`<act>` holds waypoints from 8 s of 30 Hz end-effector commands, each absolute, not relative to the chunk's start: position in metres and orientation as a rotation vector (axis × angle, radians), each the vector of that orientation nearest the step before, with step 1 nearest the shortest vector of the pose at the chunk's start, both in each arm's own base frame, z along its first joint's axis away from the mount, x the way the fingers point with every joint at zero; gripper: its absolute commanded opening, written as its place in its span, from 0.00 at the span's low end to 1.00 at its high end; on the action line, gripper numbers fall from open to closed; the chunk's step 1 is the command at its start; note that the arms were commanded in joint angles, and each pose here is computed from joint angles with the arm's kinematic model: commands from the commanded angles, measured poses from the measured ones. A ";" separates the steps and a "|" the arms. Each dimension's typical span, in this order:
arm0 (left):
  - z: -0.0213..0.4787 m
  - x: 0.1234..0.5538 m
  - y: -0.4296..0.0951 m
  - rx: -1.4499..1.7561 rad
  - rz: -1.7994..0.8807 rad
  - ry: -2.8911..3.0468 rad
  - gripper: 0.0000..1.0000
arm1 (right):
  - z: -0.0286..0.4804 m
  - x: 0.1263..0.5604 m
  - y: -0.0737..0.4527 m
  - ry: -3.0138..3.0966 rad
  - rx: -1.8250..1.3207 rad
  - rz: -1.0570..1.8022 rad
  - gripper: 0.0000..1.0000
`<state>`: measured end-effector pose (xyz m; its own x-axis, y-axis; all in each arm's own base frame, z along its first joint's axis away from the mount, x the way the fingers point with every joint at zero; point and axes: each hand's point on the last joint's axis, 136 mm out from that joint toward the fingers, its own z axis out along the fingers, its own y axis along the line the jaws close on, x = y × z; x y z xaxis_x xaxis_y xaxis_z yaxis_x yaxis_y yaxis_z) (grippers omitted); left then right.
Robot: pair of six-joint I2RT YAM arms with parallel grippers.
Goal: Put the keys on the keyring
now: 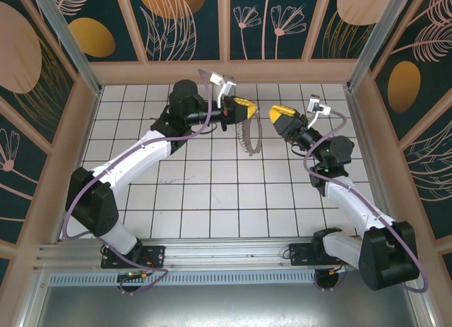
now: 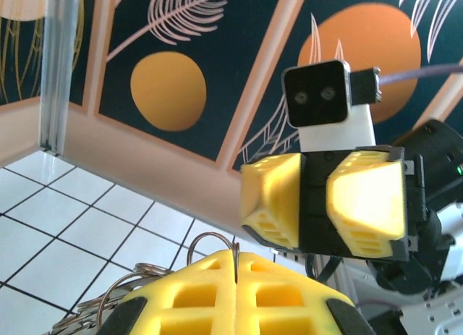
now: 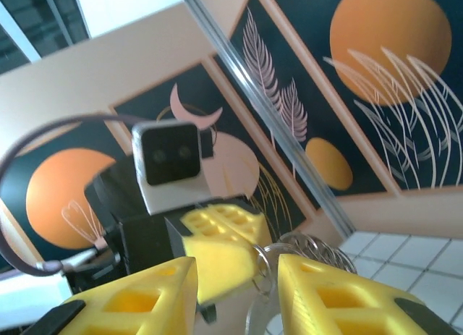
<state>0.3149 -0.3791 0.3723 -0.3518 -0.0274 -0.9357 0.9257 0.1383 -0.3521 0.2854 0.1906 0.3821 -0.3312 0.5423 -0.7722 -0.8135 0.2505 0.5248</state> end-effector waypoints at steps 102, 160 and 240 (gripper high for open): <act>0.399 0.311 -0.371 0.476 -1.765 1.287 0.29 | 0.416 0.286 0.227 1.000 -0.266 1.584 0.00; 0.398 0.295 -0.380 0.903 -1.371 1.409 0.00 | 0.364 0.278 0.218 1.329 -0.288 1.547 0.37; 0.432 0.270 -0.347 0.527 -1.858 1.126 0.37 | 0.461 0.246 0.212 0.821 -0.449 1.445 0.00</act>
